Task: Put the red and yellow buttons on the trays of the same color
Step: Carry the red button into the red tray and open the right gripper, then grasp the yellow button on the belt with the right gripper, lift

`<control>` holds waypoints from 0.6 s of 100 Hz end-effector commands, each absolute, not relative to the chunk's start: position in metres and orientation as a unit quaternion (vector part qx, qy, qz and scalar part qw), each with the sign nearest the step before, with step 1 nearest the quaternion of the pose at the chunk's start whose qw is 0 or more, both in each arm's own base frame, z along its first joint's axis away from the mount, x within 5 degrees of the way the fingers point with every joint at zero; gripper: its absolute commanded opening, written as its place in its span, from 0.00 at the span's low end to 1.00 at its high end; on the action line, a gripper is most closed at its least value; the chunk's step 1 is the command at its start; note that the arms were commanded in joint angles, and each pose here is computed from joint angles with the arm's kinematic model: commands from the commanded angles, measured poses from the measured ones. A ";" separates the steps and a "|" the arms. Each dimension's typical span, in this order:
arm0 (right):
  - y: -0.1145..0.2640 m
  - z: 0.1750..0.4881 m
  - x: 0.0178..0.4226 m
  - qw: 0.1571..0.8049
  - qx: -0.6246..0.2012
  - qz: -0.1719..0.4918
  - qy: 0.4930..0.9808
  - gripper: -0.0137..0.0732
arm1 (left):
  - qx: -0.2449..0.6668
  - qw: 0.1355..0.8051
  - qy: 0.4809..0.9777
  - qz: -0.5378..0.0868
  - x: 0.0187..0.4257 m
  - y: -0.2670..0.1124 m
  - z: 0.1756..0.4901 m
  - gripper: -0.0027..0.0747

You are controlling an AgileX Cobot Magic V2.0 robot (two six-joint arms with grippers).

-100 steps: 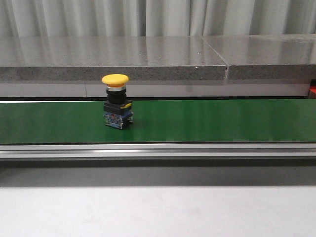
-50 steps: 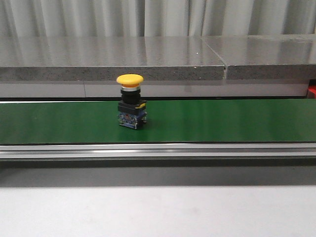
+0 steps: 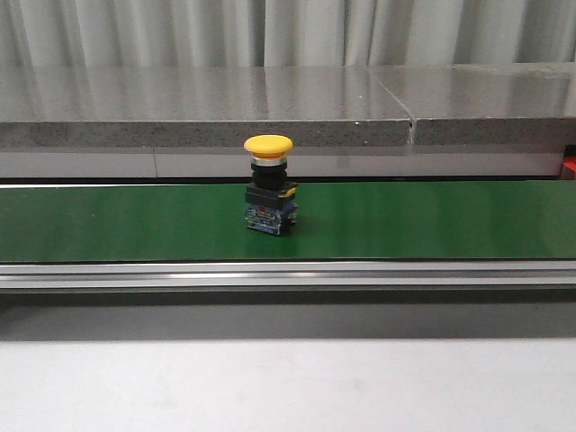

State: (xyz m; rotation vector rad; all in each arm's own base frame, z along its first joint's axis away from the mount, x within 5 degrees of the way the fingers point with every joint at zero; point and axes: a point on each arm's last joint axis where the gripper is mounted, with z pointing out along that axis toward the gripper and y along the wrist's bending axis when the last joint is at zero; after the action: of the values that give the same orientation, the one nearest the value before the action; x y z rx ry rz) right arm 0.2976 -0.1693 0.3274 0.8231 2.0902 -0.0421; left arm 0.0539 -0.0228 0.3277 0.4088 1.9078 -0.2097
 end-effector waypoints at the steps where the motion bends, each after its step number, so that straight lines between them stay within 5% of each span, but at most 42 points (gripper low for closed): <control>1: -0.158 0.354 0.281 0.485 0.313 -0.032 0.816 0.72 | 0.162 0.589 0.785 -0.105 0.055 -0.024 0.342 0.01; 60: -0.056 0.343 0.253 0.411 0.165 0.018 0.896 0.72 | 0.162 0.589 0.785 -0.105 0.055 -0.024 0.342 0.01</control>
State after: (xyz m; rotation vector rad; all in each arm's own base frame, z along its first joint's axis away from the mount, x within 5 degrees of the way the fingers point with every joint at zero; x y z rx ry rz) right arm 0.2560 -0.0695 0.3273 0.4982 2.2869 0.0366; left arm 0.0539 -0.0228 0.3277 0.4088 1.9078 -0.2097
